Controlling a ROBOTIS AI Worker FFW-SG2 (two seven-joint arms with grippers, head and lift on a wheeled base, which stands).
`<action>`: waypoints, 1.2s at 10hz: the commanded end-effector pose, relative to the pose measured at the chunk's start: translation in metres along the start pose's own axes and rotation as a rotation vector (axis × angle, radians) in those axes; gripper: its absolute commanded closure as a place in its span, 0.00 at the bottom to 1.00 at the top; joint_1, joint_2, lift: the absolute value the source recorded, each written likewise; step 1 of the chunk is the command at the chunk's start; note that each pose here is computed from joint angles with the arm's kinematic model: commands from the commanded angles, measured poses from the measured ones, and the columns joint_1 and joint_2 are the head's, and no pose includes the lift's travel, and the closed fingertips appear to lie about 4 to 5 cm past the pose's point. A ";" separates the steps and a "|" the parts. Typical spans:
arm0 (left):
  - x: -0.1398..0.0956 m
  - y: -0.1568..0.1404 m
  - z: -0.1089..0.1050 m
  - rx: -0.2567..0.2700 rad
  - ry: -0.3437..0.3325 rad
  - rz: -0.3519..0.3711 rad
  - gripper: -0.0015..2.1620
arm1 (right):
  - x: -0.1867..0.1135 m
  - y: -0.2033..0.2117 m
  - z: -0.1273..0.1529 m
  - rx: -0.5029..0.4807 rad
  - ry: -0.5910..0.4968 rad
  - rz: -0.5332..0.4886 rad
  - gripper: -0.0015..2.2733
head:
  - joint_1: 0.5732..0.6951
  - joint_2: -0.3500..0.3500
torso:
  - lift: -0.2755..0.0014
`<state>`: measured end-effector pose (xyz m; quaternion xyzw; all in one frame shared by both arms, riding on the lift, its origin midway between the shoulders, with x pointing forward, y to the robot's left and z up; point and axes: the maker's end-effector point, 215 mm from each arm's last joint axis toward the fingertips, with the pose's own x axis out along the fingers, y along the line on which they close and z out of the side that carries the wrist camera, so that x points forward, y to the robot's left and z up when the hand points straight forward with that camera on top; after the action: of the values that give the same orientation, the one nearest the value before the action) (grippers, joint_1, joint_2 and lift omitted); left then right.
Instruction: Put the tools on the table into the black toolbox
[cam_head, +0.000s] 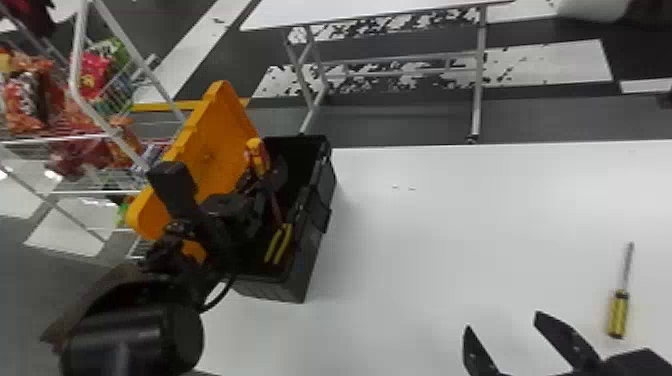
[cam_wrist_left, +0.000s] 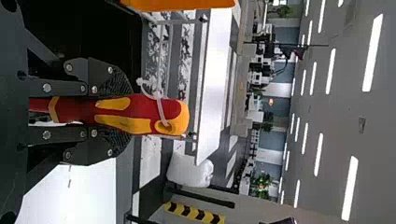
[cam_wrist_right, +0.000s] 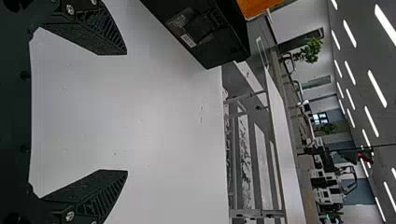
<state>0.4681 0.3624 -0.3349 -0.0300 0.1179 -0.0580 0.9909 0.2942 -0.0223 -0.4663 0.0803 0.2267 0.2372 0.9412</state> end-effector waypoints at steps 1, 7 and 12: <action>0.006 0.008 -0.011 0.018 0.010 0.018 0.97 | -0.001 0.001 0.000 0.001 0.000 0.001 0.05 | 1.00 1.00 | 0.72; 0.019 0.033 -0.031 0.058 0.027 0.090 0.05 | -0.004 -0.004 0.000 0.005 0.015 0.001 0.05 | 1.00 1.00 | 0.72; -0.011 0.012 -0.039 0.000 -0.010 0.056 0.01 | -0.005 -0.005 0.002 0.004 0.005 -0.003 0.05 | 1.00 1.00 | 0.72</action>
<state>0.4558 0.3790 -0.3733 -0.0201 0.1199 -0.0266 0.9922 0.2936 -0.0293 -0.4641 0.0814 0.2298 0.2356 0.9408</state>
